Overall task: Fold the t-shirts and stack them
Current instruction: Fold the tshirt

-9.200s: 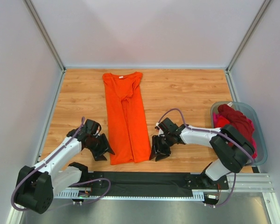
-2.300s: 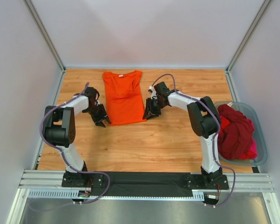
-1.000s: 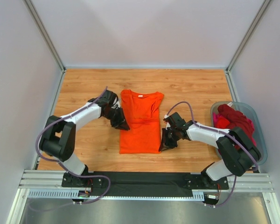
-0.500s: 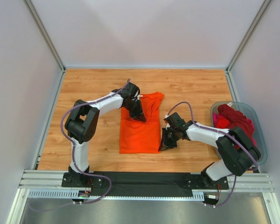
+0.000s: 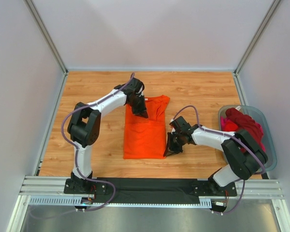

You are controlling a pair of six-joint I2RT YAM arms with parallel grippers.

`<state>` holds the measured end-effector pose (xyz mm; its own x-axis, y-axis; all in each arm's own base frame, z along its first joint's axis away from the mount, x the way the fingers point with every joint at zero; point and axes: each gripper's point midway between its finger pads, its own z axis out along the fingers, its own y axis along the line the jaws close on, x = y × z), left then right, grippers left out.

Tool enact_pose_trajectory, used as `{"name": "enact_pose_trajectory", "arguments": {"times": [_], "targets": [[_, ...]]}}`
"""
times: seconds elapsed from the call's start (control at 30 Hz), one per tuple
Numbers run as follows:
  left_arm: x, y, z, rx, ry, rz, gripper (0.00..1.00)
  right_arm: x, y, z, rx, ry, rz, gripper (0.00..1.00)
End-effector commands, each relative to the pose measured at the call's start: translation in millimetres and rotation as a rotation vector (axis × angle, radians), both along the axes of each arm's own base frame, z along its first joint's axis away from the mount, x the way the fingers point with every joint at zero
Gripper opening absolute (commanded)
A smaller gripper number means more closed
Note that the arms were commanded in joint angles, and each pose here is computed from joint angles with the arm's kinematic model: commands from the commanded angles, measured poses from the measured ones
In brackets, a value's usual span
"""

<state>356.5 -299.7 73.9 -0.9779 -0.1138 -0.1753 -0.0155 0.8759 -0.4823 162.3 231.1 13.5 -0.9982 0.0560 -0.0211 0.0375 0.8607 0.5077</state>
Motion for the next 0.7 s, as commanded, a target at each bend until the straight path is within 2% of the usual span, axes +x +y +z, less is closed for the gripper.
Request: {"name": "enact_pose_trajectory", "arguments": {"times": [0.0, 0.17, 0.27, 0.67], "targets": [[-19, 20, 29, 0.023, -0.065, -0.028, 0.16, 14, 11, 8, 0.021, -0.04, 0.0, 0.04], [-49, 41, 4, 0.077, -0.01, -0.029, 0.12, 16, 11, 9, 0.012, -0.043, 0.008, 0.04], [-52, 43, -5, 0.084, 0.004, -0.032, 0.11, 15, 10, 8, 0.007, -0.037, 0.008, 0.04], [-9, 56, -42, 0.142, 0.049, 0.008, 0.09, 10, 4, 4, -0.009, -0.032, -0.011, 0.04]]}}
